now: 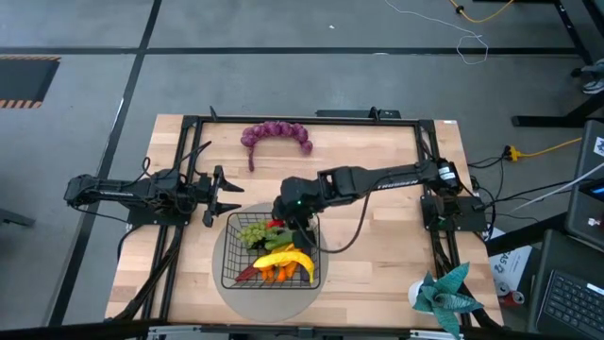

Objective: Build produce basket
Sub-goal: Put the red chili pepper into the black wire basket, then put the purple garlic into the black wire basket

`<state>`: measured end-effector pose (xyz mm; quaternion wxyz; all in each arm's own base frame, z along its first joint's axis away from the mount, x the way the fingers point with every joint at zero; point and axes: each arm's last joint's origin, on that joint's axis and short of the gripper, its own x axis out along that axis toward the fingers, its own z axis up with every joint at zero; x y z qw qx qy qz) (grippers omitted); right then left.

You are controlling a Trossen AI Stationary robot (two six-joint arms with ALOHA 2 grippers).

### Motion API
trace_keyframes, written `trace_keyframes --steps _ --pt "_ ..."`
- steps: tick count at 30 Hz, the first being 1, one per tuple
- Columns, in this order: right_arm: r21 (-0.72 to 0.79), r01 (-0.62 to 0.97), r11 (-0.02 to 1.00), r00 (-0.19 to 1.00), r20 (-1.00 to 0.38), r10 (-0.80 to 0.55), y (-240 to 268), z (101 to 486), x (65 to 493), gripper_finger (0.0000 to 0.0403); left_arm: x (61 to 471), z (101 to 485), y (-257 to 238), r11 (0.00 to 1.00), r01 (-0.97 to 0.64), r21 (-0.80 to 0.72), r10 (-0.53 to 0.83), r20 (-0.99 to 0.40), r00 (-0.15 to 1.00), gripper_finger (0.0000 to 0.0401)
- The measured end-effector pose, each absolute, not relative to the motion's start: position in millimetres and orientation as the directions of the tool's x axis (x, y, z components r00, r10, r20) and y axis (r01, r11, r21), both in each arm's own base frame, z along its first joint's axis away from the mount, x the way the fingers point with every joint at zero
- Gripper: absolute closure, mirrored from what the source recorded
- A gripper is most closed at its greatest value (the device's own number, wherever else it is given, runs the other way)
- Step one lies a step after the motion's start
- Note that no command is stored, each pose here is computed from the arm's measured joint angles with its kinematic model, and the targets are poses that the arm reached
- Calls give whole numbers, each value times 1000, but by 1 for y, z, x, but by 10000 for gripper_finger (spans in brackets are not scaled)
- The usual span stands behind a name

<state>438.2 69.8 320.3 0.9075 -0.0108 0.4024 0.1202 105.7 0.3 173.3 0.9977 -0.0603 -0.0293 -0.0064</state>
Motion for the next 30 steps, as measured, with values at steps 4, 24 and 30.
trace_keyframes --steps 4,24,30 --pt "76 -249 965 638 -737 223 80 318 438 282 106 173 0 993 15 -120 -8 59 998 170" --pt "-246 -147 958 668 -739 -87 67 317 438 266 106 173 0 993 14 -120 -7 59 998 170" --pt "-565 80 821 561 -655 -505 27 317 436 266 106 173 0 993 14 -120 -7 59 998 170"
